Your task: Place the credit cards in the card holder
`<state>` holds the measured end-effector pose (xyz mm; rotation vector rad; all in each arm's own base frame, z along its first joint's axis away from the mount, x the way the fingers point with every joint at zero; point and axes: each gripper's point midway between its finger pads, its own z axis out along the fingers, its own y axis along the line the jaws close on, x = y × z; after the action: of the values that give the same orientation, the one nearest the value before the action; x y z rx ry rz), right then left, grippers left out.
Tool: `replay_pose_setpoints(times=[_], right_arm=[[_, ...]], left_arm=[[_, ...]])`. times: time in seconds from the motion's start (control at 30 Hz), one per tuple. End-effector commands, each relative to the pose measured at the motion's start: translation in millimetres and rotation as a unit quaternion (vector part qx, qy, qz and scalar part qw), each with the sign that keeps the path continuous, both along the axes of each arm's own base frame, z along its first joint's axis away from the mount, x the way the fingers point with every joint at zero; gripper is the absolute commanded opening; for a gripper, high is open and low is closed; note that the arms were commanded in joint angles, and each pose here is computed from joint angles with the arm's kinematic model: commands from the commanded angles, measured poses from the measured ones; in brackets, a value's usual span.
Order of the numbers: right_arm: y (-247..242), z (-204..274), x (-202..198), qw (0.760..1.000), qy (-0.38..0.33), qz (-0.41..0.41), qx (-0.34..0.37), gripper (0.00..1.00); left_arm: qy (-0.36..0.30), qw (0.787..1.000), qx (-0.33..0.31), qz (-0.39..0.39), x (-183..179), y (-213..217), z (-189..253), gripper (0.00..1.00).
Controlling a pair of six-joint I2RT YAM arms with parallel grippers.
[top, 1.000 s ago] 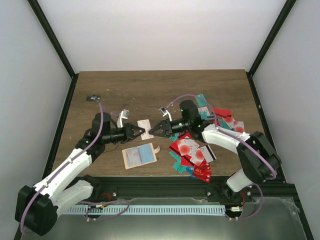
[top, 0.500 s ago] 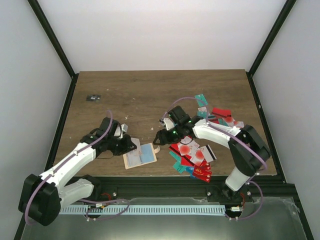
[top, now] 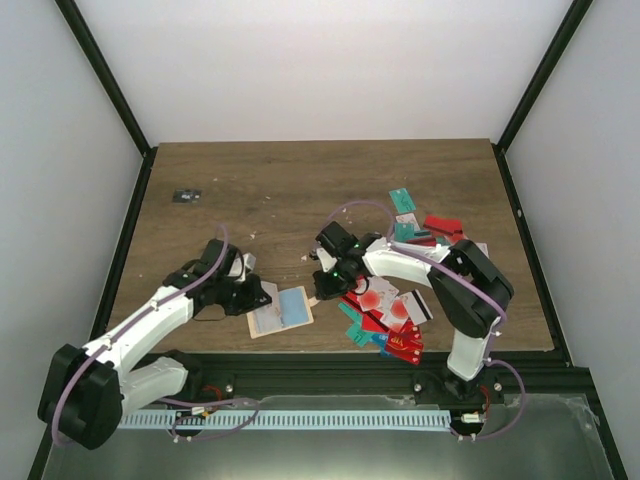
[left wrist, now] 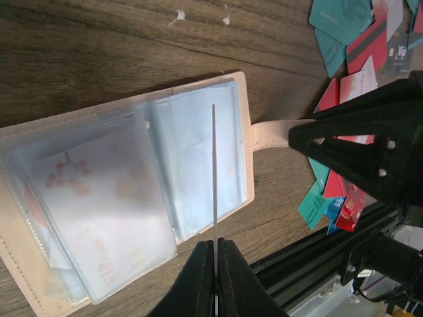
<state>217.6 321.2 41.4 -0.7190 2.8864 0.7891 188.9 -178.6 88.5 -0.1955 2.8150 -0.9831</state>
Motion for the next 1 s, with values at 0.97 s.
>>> replay_pose_setpoints(times=[0.97], right_arm=[[-20, -10, 7, 0.997, -0.017, -0.045, -0.057, 0.03]], left_arm=[[-0.005, 0.999, -0.027, -0.022, 7, -13, -46, 0.04]])
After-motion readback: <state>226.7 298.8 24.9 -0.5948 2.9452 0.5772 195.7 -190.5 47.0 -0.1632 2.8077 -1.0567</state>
